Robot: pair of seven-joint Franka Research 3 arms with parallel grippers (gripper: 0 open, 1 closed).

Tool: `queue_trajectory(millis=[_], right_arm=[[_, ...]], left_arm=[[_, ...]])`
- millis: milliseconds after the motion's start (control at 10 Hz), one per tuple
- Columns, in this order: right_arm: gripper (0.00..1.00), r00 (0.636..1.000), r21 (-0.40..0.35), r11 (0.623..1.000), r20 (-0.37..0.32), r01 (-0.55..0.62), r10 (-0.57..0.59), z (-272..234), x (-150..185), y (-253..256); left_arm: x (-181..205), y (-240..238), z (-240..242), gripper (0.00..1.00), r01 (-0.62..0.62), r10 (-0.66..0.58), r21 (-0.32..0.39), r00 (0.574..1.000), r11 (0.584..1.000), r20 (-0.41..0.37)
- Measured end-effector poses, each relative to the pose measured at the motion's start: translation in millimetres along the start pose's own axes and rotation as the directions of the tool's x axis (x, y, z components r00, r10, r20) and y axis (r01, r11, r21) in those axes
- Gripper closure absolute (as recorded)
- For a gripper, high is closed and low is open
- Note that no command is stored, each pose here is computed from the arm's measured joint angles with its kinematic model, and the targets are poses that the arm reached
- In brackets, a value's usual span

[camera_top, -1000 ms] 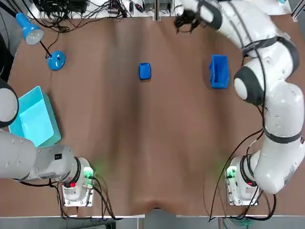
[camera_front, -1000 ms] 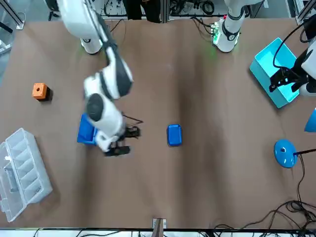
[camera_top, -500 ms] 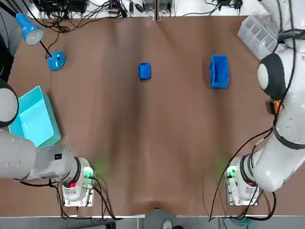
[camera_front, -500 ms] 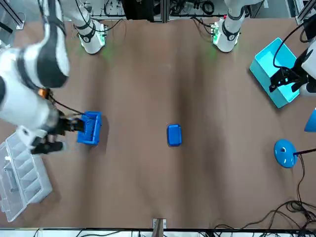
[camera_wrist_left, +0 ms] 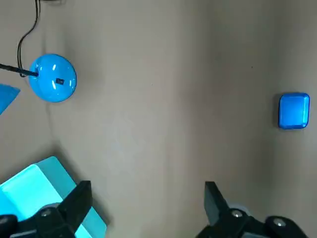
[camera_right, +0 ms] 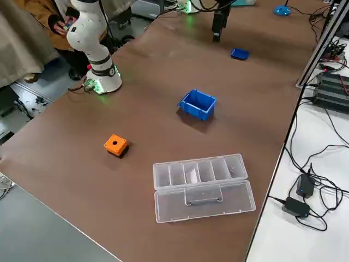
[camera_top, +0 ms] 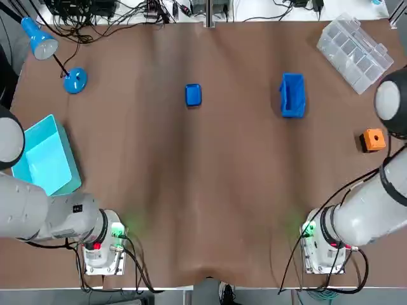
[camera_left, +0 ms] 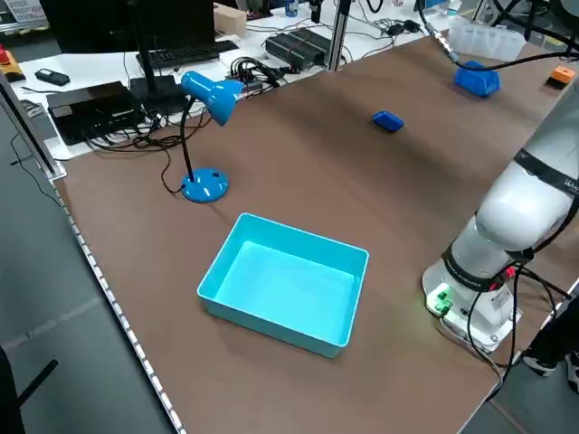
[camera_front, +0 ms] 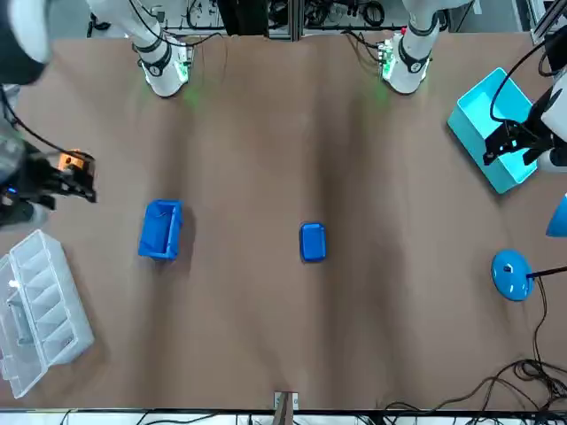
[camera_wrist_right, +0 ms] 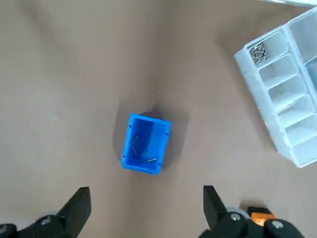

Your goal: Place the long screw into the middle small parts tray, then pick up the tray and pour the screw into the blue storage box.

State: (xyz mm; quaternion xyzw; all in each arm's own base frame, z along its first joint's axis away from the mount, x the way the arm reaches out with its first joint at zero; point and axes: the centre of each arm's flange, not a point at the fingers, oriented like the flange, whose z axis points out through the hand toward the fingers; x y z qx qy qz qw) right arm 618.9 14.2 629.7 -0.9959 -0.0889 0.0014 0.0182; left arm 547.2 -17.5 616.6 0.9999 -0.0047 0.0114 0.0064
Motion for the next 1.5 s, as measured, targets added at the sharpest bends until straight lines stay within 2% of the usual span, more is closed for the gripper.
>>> queue_trajectory(millis=[200, 400, 600, 900, 1500], right_arm=[[0.00, 1.000, 0.008, 1.000, -0.015, -0.005, 0.005, -11, -15, 36], [0.00, 1.000, -0.048, 0.999, -0.017, -0.014, 0.013, -18, -34, 40], [0.00, 0.999, -0.056, 0.997, -0.013, -0.043, 0.042, -19, -47, 37], [0.00, 0.996, -0.056, 0.994, -0.002, -0.093, 0.093, -10, -50, 42], [0.00, 0.995, -0.055, 0.993, -0.008, -0.102, 0.102, -2, -50, 43]], left_arm=[[0, 0, 0, 0.00, 0.001, -0.001, 0.000, 1.000, 1.000, 0.000], [0, -1, 0, 0.00, 0.001, -0.001, 0.000, 1.000, 1.000, 0.000], [0, -1, 0, 0.00, 0.001, -0.001, 0.000, 1.000, 1.000, 0.000], [0, -1, 0, 0.00, 0.002, -0.002, 0.000, 1.000, 1.000, 0.000], [0, -1, 0, 0.00, 0.002, -0.002, 0.000, 1.000, 1.000, 0.000]])
